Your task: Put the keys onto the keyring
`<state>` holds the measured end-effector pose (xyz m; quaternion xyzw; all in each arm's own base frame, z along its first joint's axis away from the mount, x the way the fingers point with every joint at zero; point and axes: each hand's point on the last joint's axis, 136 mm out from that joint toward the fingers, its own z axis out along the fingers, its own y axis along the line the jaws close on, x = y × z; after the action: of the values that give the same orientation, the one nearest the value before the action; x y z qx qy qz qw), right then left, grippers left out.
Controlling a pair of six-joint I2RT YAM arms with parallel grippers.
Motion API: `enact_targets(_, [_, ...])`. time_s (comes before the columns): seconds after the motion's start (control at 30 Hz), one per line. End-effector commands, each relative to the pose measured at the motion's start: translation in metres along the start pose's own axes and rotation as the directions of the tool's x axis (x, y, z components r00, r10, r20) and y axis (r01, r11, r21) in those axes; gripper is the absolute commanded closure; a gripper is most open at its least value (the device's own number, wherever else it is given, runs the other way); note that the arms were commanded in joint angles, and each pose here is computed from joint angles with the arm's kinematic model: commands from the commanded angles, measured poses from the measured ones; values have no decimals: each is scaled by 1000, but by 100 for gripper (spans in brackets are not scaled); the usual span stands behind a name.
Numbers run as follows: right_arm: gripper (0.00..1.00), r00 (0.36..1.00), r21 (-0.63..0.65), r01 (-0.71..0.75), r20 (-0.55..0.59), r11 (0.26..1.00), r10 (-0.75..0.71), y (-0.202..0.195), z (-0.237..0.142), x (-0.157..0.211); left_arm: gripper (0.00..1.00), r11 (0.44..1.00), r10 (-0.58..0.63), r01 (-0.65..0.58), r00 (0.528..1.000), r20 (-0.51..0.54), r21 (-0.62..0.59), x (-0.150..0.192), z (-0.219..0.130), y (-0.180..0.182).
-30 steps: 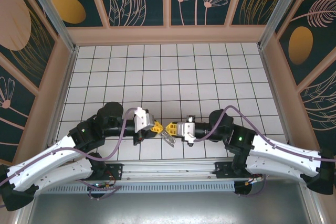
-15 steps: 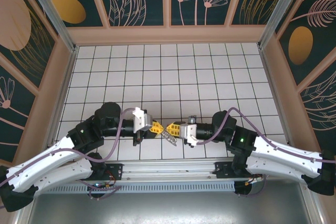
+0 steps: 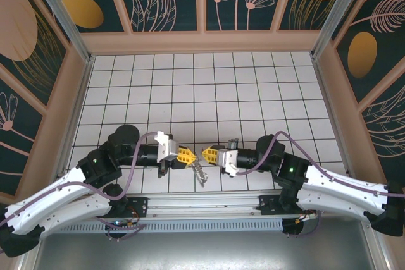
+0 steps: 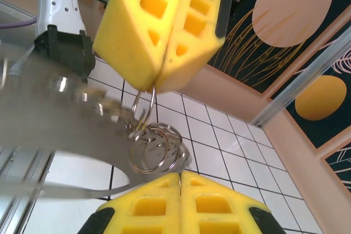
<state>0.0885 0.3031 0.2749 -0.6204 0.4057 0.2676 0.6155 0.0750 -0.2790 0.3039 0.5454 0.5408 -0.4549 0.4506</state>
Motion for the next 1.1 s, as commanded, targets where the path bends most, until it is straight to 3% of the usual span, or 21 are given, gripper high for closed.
enact_targets(0.0, [100, 1000, 40, 14, -7, 999, -14, -6, -2, 2, 100, 999, 27, -28, 998, 56, 30, -17, -2, -6])
enact_targets(0.4, [100, 998, 42, 3, 59, 999, -6, -5, -10, -14, 100, 1000, 27, -27, 998, 52, 2, -14, -2, -2])
enact_targets(0.83, [100, 942, 11, -326, 91, 945, 323, -8, -15, -27, 100, 998, 39, -38, 999, 13, -48, -4, 0, 8])
enact_targets(1.07, [100, 916, 22, -383, 136, 923, 377, -10, -13, -30, 100, 997, 54, -51, 998, 34, -66, -11, 3, 13])
